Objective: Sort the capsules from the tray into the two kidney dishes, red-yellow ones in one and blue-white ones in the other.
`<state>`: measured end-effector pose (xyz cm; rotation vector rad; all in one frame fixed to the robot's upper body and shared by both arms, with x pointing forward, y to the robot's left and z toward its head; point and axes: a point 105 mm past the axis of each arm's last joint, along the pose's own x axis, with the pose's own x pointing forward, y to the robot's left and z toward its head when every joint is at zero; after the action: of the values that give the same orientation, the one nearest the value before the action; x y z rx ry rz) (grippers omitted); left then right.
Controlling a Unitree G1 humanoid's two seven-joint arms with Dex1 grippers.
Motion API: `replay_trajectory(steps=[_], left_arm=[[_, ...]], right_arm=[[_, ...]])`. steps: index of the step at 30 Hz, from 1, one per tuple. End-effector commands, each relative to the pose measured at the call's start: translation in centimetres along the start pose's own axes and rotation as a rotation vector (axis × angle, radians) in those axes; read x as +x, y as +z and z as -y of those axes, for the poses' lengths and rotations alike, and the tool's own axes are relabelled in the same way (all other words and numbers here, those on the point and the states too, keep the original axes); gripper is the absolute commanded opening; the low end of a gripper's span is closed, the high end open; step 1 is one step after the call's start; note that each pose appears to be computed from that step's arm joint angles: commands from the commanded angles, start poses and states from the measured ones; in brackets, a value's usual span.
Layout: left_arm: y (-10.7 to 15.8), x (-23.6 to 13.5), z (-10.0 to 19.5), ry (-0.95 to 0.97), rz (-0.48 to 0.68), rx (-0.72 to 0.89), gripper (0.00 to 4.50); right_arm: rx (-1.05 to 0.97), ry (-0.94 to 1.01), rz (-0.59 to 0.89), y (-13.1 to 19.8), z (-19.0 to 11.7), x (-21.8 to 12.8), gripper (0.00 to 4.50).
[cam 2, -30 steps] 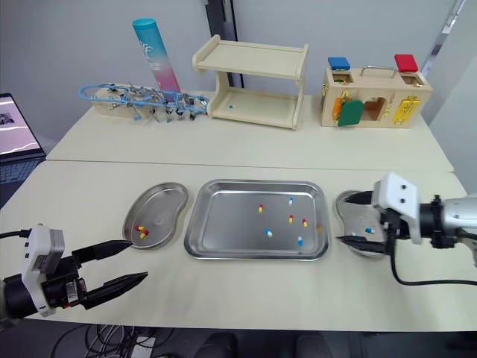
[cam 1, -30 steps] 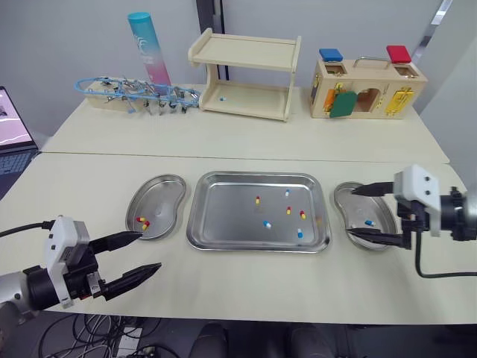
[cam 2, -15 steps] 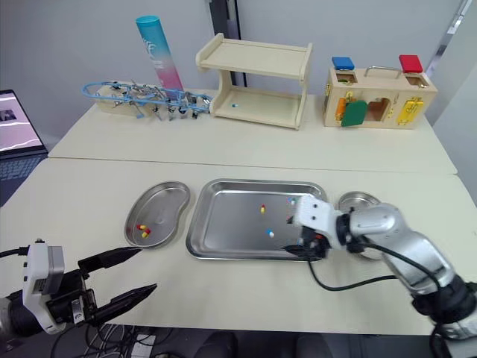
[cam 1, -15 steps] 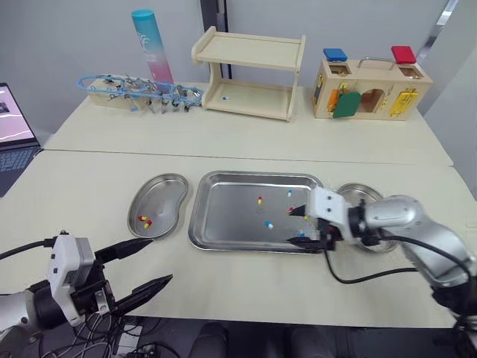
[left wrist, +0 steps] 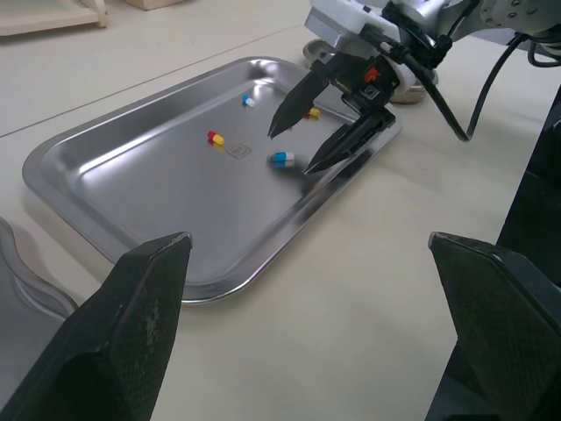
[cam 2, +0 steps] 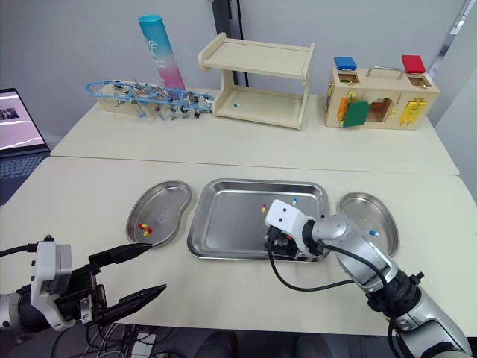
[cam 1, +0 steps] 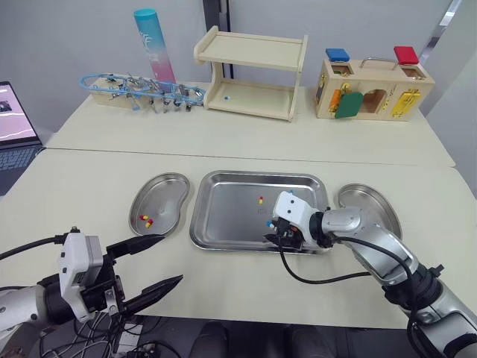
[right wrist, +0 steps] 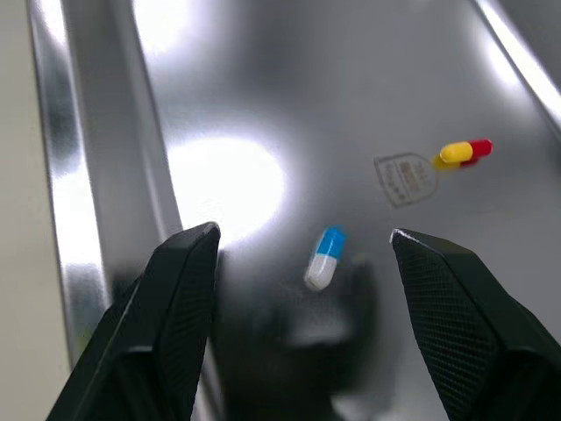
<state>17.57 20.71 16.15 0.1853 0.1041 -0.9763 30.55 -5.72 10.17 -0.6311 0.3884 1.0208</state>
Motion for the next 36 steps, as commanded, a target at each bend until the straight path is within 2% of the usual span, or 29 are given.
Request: replay_trajectory(steps=[1,3,5,15,16,20,26,30,32,36], left_arm=[[0.5,0.2,0.5,-0.022,0.015,0.039,4.5],[0.6,0.3,0.5,-0.025,0.016,0.04,4.5],[0.7,0.4,0.6,-0.026,0.018,0.041,4.5],[1.6,1.4,-0.1,-0.032,0.03,0.055,4.5],[1.7,1.5,-0.2,-0.033,0.031,0.056,4.5],[2.1,1.9,0.2,-0.064,0.037,0.044,4.5],[3.1,3.4,0.6,-0.141,0.08,0.057,4.5],[4.0,4.4,1.6,-0.237,0.123,0.081,4.5],[4.9,5.1,2.4,-0.298,0.172,0.102,4.5],[5.7,5.8,3.1,-0.357,0.218,0.125,4.5]], right_arm=[[-0.005,-0.022,0.025,0.5,0.2,0.2,3.3],[0.009,-0.02,0.017,0.1,0.2,0.4,3.3],[0.016,-0.02,0.011,-0.1,0.2,0.5,2.93],[-0.036,-0.014,0.046,0.7,0.3,0.1,0.2],[-0.039,-0.014,0.058,1.0,0.3,-0.1,0.07],[-0.064,-0.011,0.104,2.4,0.5,-1.6,0.07],[-0.047,-0.04,0.142,3.2,1.3,-5.8,0.07],[0.011,-0.115,0.092,1.4,2.5,-9.6,0.07],[0.052,-0.193,0.033,-0.5,3.5,-12.2,0.07],[0.105,-0.298,-0.064,-3.5,4.5,-15.1,0.07]])
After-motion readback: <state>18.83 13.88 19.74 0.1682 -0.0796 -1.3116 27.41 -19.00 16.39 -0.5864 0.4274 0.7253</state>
